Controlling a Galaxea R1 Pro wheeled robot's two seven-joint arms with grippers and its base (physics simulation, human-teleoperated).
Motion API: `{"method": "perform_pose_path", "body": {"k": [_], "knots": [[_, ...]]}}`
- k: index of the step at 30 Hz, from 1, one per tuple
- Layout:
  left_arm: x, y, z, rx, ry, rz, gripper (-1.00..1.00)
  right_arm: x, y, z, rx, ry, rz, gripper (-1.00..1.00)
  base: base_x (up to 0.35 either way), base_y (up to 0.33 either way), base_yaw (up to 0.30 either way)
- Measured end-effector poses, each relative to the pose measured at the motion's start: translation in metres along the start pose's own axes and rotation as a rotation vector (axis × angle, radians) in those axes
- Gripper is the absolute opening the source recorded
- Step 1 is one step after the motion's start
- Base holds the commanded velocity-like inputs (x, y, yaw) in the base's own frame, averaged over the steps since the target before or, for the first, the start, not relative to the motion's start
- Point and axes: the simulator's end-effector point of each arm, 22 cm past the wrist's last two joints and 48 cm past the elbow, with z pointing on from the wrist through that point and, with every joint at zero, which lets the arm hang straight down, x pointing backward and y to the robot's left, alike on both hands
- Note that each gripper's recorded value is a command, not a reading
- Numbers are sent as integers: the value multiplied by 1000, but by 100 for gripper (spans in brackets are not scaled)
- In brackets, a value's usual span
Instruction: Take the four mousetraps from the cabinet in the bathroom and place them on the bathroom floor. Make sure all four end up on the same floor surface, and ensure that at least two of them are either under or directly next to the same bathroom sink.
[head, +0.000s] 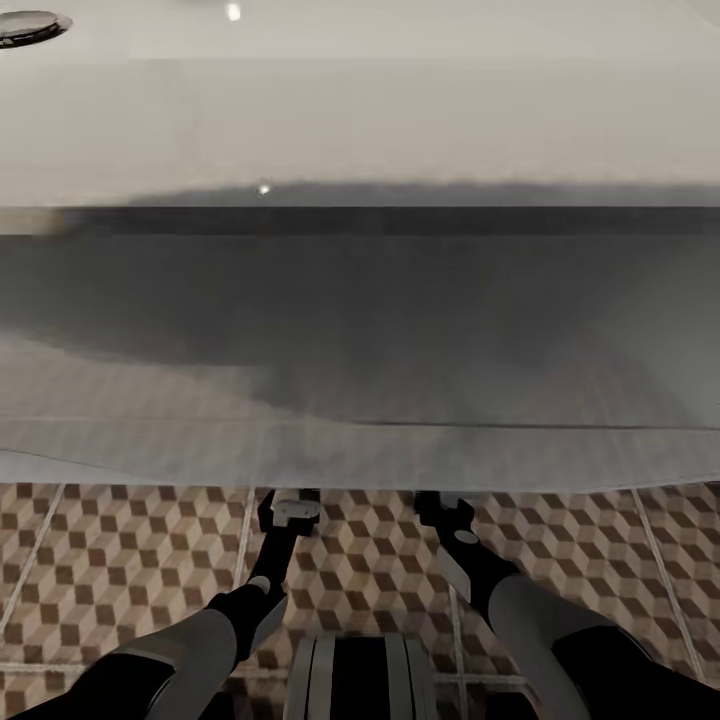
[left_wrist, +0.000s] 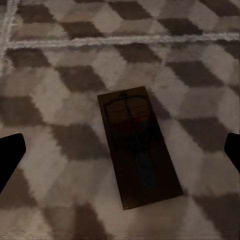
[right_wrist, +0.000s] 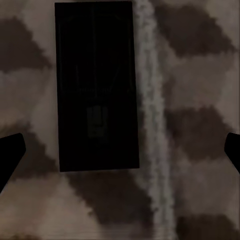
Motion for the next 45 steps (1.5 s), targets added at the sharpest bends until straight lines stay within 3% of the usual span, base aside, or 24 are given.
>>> {"method": "perform_pose_path", "body": {"k": [14, 45], "knots": [[6, 26, -3, -118, 16, 4, 100, -2, 1, 0, -1, -11, 3, 100, -301, 0, 0], [6, 31, -4, -131, 18, 5, 100, -3, 1, 0, -2, -13, 3, 100, -303, 0, 0]]}}
